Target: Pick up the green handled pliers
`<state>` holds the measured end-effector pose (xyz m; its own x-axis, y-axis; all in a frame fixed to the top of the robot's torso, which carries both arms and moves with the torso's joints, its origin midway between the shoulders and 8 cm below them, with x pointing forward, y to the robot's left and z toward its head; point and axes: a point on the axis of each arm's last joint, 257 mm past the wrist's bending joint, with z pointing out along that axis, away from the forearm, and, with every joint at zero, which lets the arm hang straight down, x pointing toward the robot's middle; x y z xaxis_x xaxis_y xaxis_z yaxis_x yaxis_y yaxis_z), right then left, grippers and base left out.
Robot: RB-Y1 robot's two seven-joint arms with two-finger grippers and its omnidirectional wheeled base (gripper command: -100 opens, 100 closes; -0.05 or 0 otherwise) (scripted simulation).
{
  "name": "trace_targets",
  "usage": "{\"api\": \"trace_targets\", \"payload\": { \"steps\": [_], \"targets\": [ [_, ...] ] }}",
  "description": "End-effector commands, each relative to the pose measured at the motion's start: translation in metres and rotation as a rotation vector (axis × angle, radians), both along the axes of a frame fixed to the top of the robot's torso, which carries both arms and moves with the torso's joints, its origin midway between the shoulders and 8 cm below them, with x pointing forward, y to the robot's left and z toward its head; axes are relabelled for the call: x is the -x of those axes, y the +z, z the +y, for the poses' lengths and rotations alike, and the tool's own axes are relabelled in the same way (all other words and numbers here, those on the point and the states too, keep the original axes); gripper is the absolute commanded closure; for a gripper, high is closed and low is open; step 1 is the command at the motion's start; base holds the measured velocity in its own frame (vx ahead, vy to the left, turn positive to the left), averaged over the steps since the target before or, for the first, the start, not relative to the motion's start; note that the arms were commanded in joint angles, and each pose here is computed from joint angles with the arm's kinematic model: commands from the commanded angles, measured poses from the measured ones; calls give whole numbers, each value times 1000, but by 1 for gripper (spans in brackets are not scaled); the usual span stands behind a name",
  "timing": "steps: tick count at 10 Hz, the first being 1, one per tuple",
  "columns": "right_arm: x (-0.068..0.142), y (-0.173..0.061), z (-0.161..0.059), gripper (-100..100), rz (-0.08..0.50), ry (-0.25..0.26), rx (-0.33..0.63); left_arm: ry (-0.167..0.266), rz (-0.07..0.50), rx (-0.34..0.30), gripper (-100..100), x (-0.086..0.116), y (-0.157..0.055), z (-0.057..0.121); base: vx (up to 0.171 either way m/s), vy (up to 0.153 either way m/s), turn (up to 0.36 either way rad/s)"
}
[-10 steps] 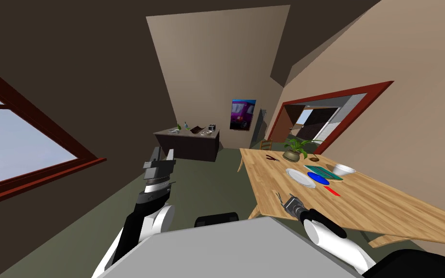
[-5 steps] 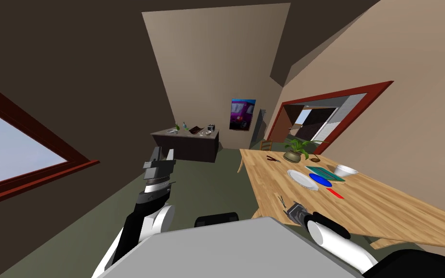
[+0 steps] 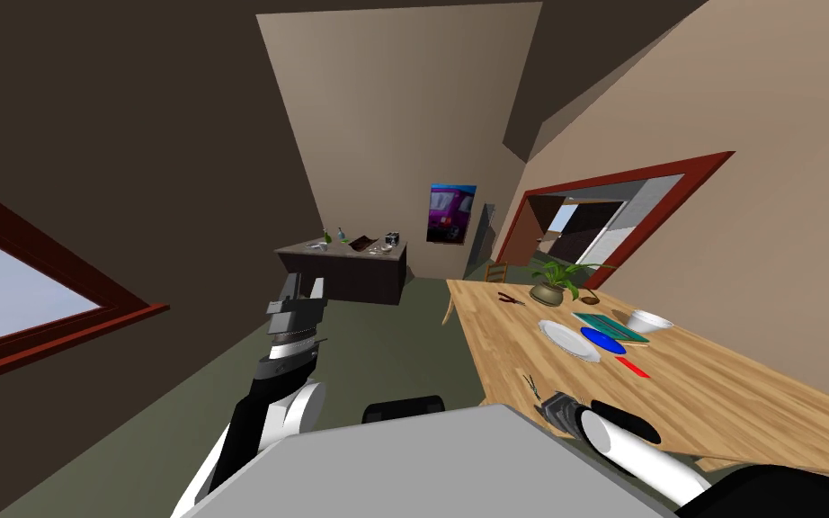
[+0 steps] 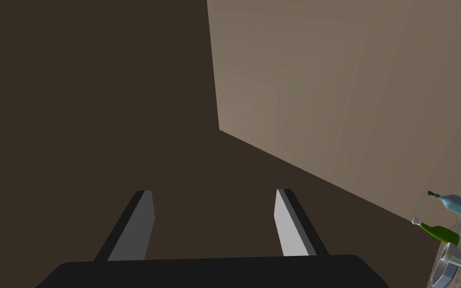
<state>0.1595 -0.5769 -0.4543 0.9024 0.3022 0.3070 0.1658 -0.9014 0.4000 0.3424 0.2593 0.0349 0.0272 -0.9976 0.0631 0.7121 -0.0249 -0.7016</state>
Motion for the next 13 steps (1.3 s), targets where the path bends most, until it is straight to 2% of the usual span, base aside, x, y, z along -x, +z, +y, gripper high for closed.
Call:
{"api": "trace_targets", "payload": {
  "steps": [1,2,3,4,5,6,7,9,10,13],
  "targets": [
    [9,-6,2,-100,25,-28,-36,0,0,0,0,0,0,0,78,-16,-6],
    [17,-11,1,-100,42,-75,-81,0,0,0,0,0,0,0,72,-13,-15],
    [20,-12,3,-100,52,-75,-88,0,0,0,0,0,0,0,58,-19,-10],
    [28,-17,3,-100,70,-120,-132,0,0,0,0,0,0,0,75,-33,-16],
    [29,-18,4,-100,78,-120,-138,0,0,0,0,0,0,0,72,-30,-2],
    [37,-22,6,-100,96,-161,-181,0,0,0,0,0,0,0,80,-32,-8],
    [38,-22,7,-100,101,-161,-184,0,0,0,0,0,0,0,66,-20,-2],
    [49,-27,10,-100,131,-235,-259,0,0,0,0,0,0,0,90,-37,-9],
    [52,-28,12,-100,141,-235,-267,0,0,0,0,0,0,0,75,-33,4],
    [64,-33,22,-100,185,-317,-362,0,0,0,0,0,0,0,66,-49,-3]
  ]
}}
